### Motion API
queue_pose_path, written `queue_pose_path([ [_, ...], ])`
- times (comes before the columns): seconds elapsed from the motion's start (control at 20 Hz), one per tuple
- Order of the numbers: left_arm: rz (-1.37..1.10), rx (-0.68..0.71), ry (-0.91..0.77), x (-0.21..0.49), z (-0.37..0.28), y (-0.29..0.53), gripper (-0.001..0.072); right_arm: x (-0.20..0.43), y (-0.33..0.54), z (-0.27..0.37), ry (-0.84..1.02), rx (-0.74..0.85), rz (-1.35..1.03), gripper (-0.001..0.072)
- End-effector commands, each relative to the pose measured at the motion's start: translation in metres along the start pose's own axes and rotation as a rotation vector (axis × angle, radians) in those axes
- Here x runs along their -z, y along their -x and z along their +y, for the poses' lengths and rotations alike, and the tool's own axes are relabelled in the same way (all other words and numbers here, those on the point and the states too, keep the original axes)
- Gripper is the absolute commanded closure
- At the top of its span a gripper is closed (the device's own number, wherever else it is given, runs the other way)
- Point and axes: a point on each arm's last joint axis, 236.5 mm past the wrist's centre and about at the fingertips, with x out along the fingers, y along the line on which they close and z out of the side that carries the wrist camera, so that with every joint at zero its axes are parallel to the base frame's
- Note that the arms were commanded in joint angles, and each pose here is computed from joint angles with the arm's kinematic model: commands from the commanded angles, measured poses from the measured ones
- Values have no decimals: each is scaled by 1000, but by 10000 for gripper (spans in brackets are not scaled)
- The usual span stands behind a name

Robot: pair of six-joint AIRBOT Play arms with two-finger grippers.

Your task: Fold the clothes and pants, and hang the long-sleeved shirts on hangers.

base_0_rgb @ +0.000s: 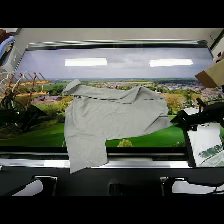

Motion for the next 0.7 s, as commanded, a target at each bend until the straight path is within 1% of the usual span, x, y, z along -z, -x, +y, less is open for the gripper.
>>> queue_pose_path([
  [0.0,0,14,-7,1,-3,-1,169,-2,-10,0,20,-28,8,288],
  [0.25,0,14,-7,1,-3,-1,168,-12,-11,-3,26,-3,-36,289],
  [0.4,0,14,-7,1,-3,-1,169,-12,-21,7,82,26,-27,290],
  [0.45,0,14,-7,1,-3,-1,169,-11,-24,10,91,37,-25,300],
  [0.55,0,14,-7,1,-3,-1,169,-10,-29,17,105,39,-18,412],
  [0.6,0,14,-7,1,-3,-1,169,-7,-29,20,105,31,-9,499],
  [0.65,1,14,-8,1,-2,-1,168,-4,-29,21,108,27,4,629],
])
